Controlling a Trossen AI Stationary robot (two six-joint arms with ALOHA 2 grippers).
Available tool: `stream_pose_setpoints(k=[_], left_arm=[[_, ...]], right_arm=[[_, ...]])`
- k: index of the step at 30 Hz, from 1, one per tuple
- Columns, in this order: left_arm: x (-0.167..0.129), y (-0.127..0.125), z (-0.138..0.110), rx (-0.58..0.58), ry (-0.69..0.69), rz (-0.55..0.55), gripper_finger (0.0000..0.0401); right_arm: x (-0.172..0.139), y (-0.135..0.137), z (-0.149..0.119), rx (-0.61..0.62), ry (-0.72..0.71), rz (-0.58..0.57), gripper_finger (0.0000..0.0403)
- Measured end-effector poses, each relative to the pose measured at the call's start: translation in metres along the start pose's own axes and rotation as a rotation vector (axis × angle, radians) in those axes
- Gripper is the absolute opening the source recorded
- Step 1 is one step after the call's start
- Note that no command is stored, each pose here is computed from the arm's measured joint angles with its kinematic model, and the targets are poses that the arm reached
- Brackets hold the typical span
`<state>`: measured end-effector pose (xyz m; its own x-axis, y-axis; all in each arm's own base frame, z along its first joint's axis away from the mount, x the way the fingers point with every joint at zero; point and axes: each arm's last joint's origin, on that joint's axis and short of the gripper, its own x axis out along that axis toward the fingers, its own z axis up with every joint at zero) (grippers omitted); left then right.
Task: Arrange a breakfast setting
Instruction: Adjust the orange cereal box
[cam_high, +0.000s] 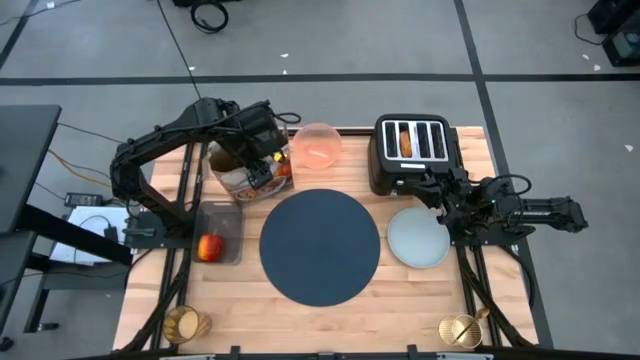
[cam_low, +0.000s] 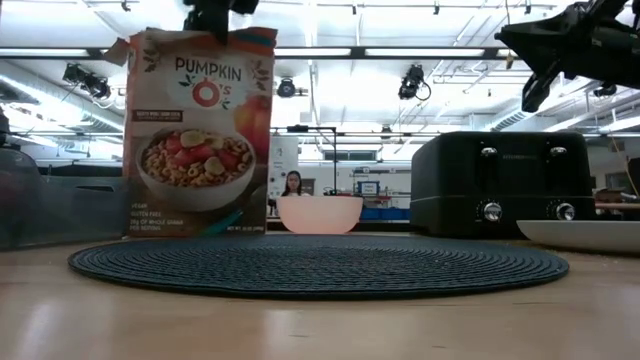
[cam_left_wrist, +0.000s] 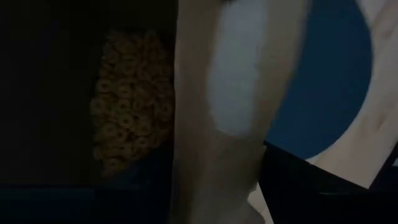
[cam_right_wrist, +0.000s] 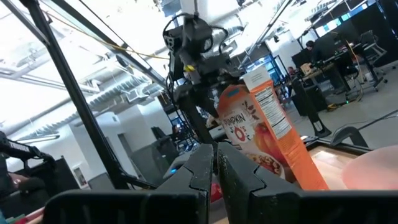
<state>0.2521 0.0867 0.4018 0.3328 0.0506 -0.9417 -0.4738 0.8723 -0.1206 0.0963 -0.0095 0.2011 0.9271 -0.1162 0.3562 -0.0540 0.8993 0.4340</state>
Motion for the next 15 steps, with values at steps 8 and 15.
stream_pose_setpoints(k=[8, 15], left_arm=[[-0.0121, -0.0027, 0.0031, 0.024, -0.053, -0.057, 0.0215], [-0.0132, -0.0057, 0.0026, 0.062, -0.040, -0.155, 0.0215]], right_arm=[[0.0000, -0.0001, -0.0003, -0.001, 0.004, 0.000, 0.0035], [0.0000, -0.0001, -0.0003, -0.002, 0.004, 0.000, 0.0035]])
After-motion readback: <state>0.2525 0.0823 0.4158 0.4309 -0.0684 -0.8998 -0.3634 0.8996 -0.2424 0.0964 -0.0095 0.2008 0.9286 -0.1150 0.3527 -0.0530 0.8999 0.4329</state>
